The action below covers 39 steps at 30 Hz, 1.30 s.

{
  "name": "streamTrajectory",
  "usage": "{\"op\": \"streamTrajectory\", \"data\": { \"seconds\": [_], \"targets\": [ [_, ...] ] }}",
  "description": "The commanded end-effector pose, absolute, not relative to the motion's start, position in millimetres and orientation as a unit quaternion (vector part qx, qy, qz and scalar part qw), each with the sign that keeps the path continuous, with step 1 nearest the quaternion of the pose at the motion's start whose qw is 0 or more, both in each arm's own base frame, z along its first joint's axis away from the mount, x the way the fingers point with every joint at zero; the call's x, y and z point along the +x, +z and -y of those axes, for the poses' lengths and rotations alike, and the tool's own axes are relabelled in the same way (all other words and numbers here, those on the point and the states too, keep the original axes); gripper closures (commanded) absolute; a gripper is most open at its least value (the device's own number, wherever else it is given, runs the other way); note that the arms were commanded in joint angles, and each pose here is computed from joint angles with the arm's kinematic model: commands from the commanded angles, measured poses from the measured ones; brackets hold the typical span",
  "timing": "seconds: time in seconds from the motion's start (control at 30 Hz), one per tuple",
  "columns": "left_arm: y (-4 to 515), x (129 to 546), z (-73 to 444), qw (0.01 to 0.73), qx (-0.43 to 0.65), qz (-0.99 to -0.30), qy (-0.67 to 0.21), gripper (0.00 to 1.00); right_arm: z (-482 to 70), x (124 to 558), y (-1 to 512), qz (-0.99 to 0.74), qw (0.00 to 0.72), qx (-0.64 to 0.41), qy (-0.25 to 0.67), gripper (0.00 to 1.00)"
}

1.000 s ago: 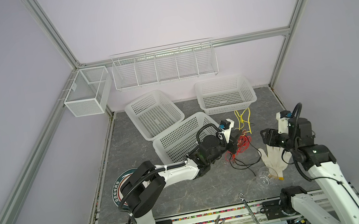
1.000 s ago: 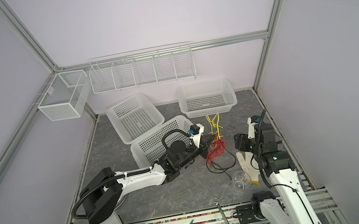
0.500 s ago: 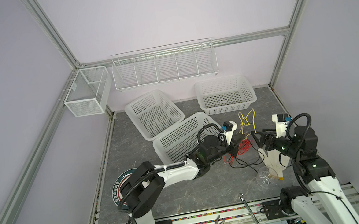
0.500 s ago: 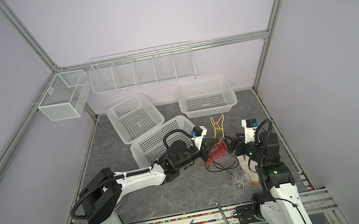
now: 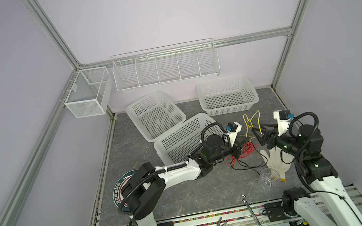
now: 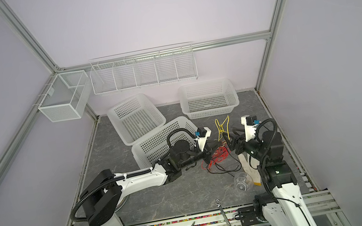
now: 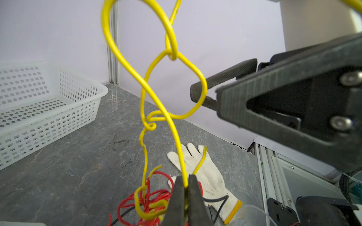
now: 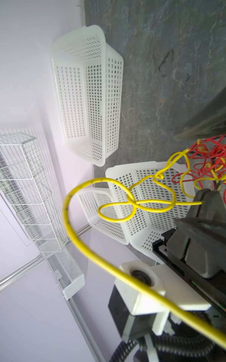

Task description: Untangle the cables

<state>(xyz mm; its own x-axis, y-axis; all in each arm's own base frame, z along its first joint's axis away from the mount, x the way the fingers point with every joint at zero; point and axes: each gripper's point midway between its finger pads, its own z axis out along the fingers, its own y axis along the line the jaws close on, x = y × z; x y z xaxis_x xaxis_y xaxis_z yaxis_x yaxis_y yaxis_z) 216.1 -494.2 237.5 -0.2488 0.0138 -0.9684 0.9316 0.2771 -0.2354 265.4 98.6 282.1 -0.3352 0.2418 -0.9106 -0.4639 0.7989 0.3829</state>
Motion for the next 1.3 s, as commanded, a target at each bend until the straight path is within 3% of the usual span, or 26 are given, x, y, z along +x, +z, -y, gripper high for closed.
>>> {"op": "streamTrajectory", "data": {
  "seconds": [0.0,0.13,0.4,0.57,0.93,1.27],
  "targets": [
    [254.7,217.5,500.5,0.492,0.370,-0.621,-0.485,1.00,-104.5,269.7,304.8,-0.732,0.596,-0.093,0.317,0.42],
    [251.7,218.1,502.2,0.488,0.371,-0.625,-0.484,1.00,-108.3,276.4,306.8,-0.732,0.593,-0.096,0.323,0.49],
    [256.1,220.1,500.0,0.494,0.364,-0.625,-0.482,1.00,-101.9,289.4,287.4,-0.755,0.579,-0.071,0.298,0.76],
    [265.5,219.9,495.7,0.501,0.359,-0.622,-0.483,1.00,-69.8,300.2,267.6,-0.784,0.580,0.005,0.224,0.94],
    [309.1,219.3,459.4,0.561,0.320,-0.597,-0.476,1.00,5.4,304.5,208.1,-0.833,0.522,0.175,0.053,0.94],
    [321.3,229.4,404.6,0.622,0.253,-0.608,-0.424,1.00,36.0,305.4,180.6,-0.849,0.473,0.235,-0.010,0.94]
  ]
}}
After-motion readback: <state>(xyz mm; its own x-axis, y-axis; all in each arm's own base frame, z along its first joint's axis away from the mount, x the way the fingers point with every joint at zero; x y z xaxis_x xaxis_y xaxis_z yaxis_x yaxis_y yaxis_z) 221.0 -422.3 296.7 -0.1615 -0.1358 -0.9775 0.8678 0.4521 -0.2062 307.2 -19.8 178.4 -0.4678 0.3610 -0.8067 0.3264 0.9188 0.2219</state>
